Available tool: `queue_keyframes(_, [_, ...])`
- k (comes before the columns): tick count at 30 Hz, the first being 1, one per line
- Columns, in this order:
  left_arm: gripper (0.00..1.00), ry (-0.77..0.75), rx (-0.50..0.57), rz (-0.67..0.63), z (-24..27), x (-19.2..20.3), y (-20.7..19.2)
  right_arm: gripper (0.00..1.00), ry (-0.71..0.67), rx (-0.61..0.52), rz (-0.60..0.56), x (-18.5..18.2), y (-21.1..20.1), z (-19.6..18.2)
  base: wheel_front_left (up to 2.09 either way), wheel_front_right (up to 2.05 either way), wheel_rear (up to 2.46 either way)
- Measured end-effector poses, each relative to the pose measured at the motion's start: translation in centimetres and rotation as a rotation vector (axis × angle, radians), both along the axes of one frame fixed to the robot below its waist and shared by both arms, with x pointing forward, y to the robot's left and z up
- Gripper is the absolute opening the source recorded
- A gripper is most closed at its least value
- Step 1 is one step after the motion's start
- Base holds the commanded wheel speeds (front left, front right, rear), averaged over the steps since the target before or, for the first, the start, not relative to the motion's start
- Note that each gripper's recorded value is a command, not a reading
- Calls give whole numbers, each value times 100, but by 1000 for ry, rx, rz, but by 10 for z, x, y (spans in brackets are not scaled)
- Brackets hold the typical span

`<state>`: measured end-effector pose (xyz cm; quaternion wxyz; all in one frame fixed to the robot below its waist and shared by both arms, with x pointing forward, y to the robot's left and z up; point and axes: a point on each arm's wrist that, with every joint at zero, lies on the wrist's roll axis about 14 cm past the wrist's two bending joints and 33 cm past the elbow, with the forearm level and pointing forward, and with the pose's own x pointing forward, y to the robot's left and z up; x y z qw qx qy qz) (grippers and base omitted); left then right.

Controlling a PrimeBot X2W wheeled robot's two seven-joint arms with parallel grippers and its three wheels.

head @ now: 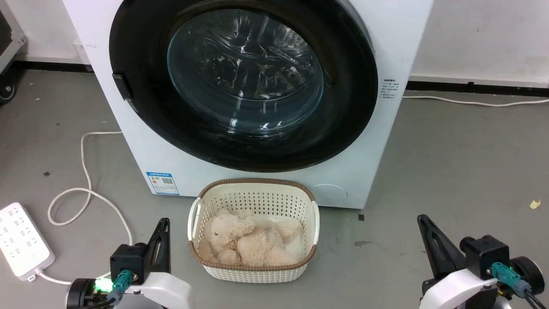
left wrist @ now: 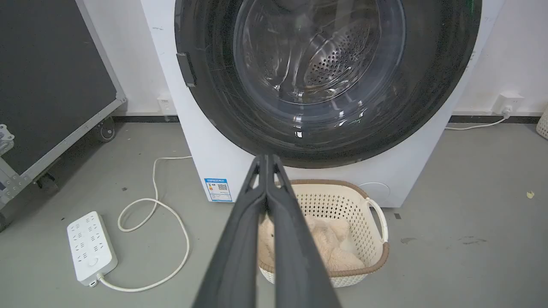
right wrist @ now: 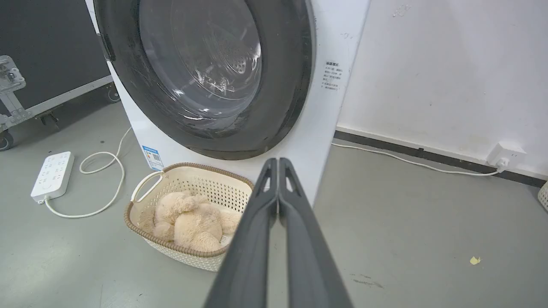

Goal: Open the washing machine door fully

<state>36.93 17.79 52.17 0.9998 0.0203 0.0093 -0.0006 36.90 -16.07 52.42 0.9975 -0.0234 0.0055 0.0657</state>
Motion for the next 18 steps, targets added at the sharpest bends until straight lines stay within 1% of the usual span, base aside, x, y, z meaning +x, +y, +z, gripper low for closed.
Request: queue_keyframes(18, [0,0,0,0,0,0,0,0,0,0,0,0,0,0,0,0,0])
